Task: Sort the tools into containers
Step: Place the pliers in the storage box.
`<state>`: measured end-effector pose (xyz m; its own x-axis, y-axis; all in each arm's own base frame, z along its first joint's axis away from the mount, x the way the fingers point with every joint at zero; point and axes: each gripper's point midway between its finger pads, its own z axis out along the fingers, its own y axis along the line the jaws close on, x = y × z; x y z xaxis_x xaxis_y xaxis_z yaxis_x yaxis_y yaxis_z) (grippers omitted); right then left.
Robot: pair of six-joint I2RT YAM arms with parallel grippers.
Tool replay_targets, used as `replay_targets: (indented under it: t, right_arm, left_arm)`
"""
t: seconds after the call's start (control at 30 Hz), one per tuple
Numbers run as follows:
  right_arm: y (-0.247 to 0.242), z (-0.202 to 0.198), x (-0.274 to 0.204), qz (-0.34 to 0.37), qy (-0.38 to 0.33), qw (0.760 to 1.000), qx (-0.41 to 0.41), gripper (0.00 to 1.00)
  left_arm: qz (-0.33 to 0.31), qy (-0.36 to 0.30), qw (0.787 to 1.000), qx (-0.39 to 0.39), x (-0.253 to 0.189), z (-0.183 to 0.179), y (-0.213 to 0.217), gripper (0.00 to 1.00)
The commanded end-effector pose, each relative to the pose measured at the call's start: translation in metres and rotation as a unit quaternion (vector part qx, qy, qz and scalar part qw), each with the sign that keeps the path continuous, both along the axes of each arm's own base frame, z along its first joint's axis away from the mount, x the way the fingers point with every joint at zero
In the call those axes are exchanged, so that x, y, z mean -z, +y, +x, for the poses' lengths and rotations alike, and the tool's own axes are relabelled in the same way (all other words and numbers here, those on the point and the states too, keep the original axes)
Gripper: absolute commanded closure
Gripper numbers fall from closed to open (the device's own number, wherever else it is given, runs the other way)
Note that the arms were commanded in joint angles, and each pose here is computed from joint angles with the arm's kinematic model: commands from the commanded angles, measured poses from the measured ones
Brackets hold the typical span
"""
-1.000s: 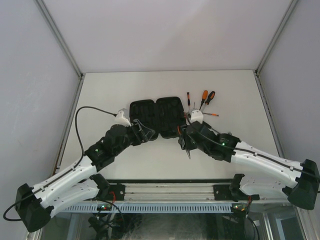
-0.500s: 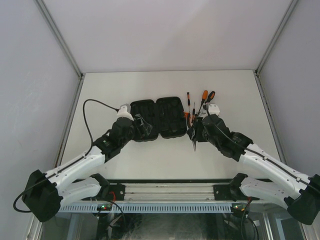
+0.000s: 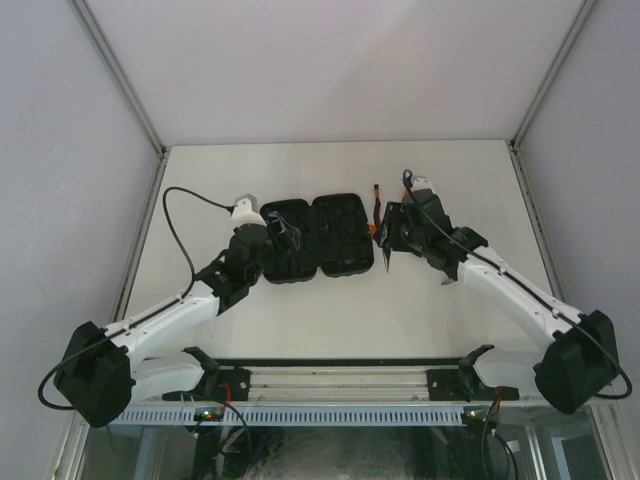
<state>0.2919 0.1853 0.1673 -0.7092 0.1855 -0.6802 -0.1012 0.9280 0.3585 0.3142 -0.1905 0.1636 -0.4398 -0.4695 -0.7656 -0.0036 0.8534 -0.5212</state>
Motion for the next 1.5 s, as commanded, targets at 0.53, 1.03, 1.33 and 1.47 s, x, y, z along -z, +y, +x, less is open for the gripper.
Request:
replay_targets:
  t: [0.53,1.03,1.33,1.47]
  right_arm:
    - [0.080,0.145,0.034,-0.044,0.027,0.997,-0.052,1.00]
    - [0.081,0.158,0.048,-0.057,0.039,0.996,-0.050,1.00]
    - [0.080,0.154,0.044,-0.056,0.037,0.996,-0.055,1.00]
    - [0.078,0.152,0.044,-0.059,0.037,0.996,-0.054,1.00]
  left_arm:
    - [0.104,0.004,0.994,-0.030,0.025,0.038,0.040,0.29]
    - [0.025,0.106,0.994,0.008,0.081,0.061,0.062,0.41]
    - [0.043,0.144,0.989,-0.008,0.099,0.056,0.072,0.59]
    - [0.053,0.156,0.986,-0.011,0.107,0.051,0.075,0.66]
